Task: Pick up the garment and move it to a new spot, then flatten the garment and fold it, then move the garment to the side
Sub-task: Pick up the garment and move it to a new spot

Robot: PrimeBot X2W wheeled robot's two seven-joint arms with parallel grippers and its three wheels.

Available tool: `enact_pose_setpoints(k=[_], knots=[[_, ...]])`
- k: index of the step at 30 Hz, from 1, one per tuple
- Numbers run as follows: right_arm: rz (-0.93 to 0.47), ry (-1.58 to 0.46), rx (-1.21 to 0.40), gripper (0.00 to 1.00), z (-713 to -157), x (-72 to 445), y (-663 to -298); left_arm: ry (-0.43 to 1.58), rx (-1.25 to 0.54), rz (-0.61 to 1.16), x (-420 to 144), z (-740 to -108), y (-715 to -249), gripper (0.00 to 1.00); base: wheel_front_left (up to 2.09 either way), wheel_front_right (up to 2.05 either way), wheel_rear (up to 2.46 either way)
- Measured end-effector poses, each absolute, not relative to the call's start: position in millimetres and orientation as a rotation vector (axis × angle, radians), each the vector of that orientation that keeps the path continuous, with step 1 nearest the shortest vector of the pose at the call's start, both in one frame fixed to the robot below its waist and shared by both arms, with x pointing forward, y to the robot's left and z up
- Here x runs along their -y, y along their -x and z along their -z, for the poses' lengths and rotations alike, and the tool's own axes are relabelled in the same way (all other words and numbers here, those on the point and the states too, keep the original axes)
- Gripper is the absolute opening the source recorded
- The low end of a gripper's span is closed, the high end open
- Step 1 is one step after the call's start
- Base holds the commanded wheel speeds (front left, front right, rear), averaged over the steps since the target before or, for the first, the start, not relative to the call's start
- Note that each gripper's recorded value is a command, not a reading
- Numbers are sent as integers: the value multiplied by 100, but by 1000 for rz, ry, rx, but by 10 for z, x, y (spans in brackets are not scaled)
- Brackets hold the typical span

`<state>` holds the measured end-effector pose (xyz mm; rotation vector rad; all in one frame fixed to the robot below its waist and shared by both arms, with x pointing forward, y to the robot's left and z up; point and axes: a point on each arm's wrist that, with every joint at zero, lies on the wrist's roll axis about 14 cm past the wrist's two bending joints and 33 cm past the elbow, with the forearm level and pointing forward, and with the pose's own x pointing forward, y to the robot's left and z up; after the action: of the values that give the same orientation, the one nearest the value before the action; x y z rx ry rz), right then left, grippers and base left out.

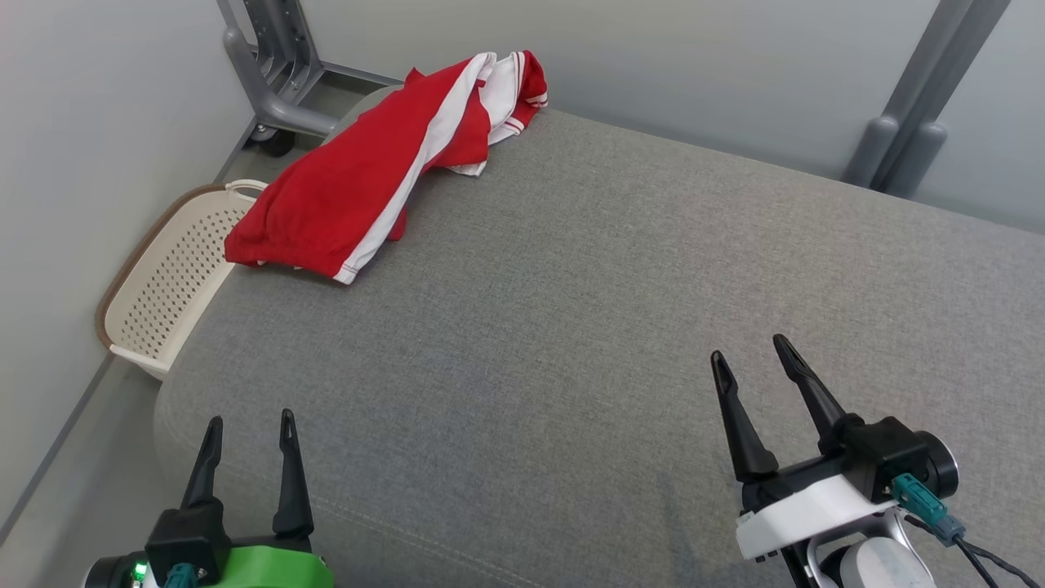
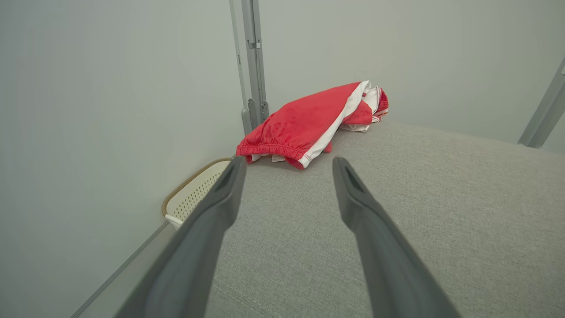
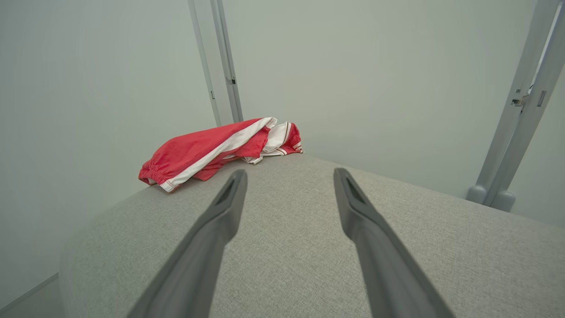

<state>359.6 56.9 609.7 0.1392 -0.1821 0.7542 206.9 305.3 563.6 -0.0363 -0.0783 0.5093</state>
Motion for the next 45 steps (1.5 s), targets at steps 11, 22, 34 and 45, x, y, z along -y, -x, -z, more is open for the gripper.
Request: enact_pose_setpoints(k=[11, 22, 34, 45], knots=[[-707, -133, 166, 100, -6020, -422, -3676, -13, 140, -461, -3246, -5972, -2388, 100, 0, 0, 0], [-659, -128, 167, 100, -5947, -314, -3916, -153, 166, -369, -3651, -6715, -3219, 100, 0, 0, 0], [-594, -70, 114, 100, -5530, -144, -4323, -166, -138, -254, -3682, -6165, -4235, 100, 0, 0, 0], [-538, -42, 51, 100, -5132, 52, -4529, -178, -422, -207, -3627, -5265, -4653, 100, 0, 0, 0]])
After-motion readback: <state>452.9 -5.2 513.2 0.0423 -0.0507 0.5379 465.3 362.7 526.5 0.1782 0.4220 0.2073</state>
